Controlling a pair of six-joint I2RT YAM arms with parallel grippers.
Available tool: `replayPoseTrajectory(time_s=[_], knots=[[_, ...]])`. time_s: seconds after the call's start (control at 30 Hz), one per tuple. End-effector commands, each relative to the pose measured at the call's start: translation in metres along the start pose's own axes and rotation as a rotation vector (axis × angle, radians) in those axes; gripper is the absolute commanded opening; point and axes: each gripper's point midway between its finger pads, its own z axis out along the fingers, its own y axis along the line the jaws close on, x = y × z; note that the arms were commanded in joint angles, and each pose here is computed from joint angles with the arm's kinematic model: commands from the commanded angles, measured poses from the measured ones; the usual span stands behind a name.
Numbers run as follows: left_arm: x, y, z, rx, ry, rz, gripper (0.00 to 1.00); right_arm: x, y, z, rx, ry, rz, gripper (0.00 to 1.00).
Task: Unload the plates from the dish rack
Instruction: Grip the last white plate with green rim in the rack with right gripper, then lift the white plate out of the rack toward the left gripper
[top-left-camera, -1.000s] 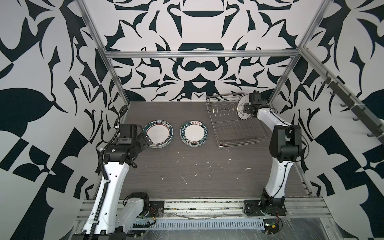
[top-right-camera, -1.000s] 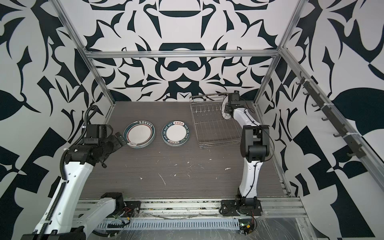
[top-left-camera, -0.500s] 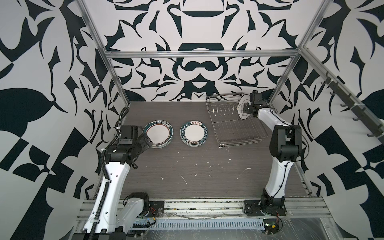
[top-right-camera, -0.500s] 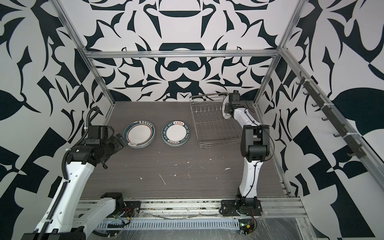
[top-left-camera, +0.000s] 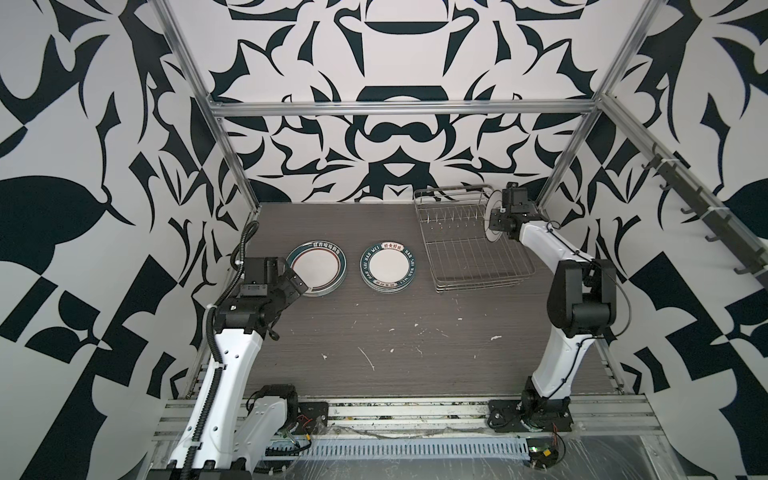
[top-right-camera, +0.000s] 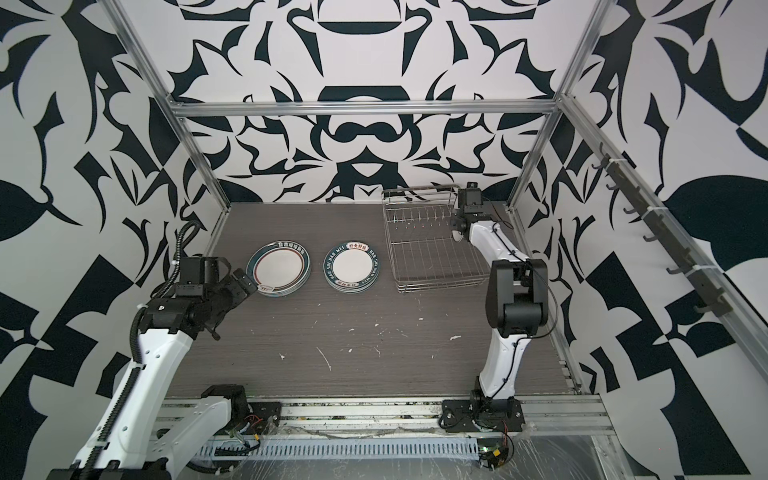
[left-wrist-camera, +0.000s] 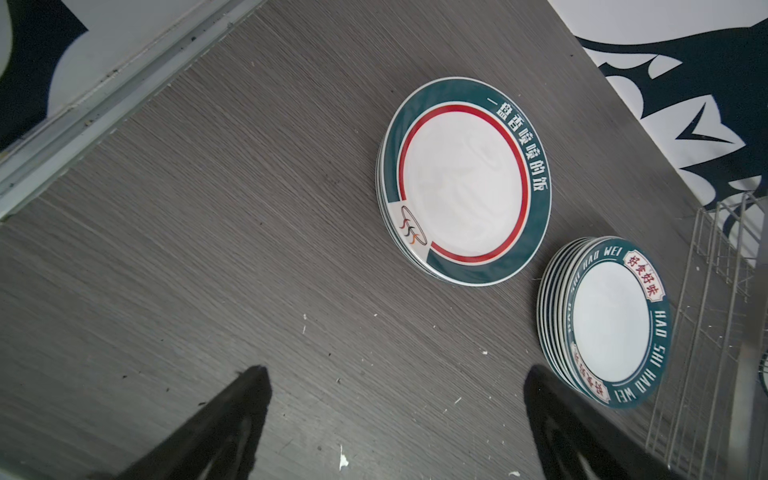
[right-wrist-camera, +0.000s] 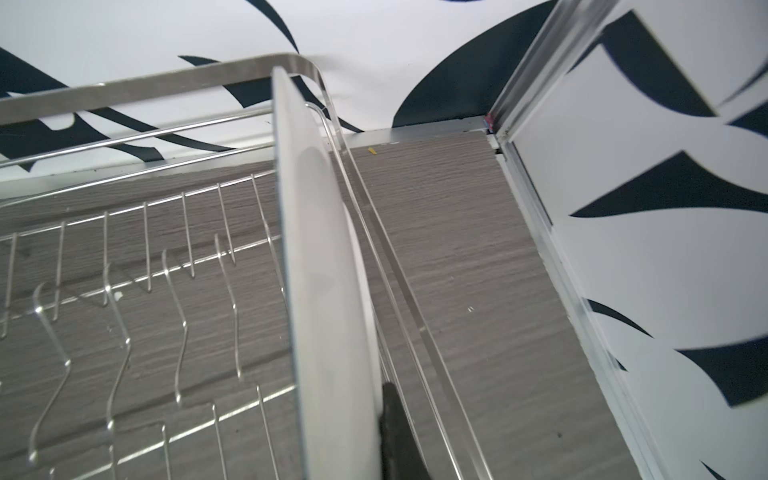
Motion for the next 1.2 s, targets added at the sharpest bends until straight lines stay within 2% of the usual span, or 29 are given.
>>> replayPoseTrajectory(time_s=[0.0, 0.33, 0.57, 0.7, 0.77, 1.03, 1.17], knots=[[-0.002, -0.006, 0.004, 0.027, 0.000, -0.032, 0.99, -0.023, -0.025, -0.035, 0.082, -0.086, 0.025, 0.00], [-0.006, -0.021, 0.019, 0.073, 0.010, -0.014, 0.99, -0.018, -0.044, -0.105, 0.071, -0.155, 0.110, 0.00], [0.002, -0.046, 0.032, 0.172, 0.097, 0.012, 0.99, -0.016, -0.049, -0.161, -0.009, -0.233, 0.212, 0.00], [0.002, -0.062, 0.032, 0.253, 0.114, -0.008, 0.99, -0.008, -0.049, -0.194, -0.084, -0.281, 0.309, 0.00], [0.003, -0.069, 0.033, 0.282, 0.131, -0.018, 0.99, -0.002, -0.048, -0.207, -0.134, -0.300, 0.381, 0.00], [0.023, -0.125, 0.039, 0.544, 0.269, -0.053, 0.99, 0.034, 0.005, -0.230, -0.588, -0.213, 0.788, 0.00], [0.036, -0.148, 0.038, 0.595, 0.299, -0.011, 0.99, 0.049, 0.037, -0.227, -0.781, -0.065, 0.914, 0.00]])
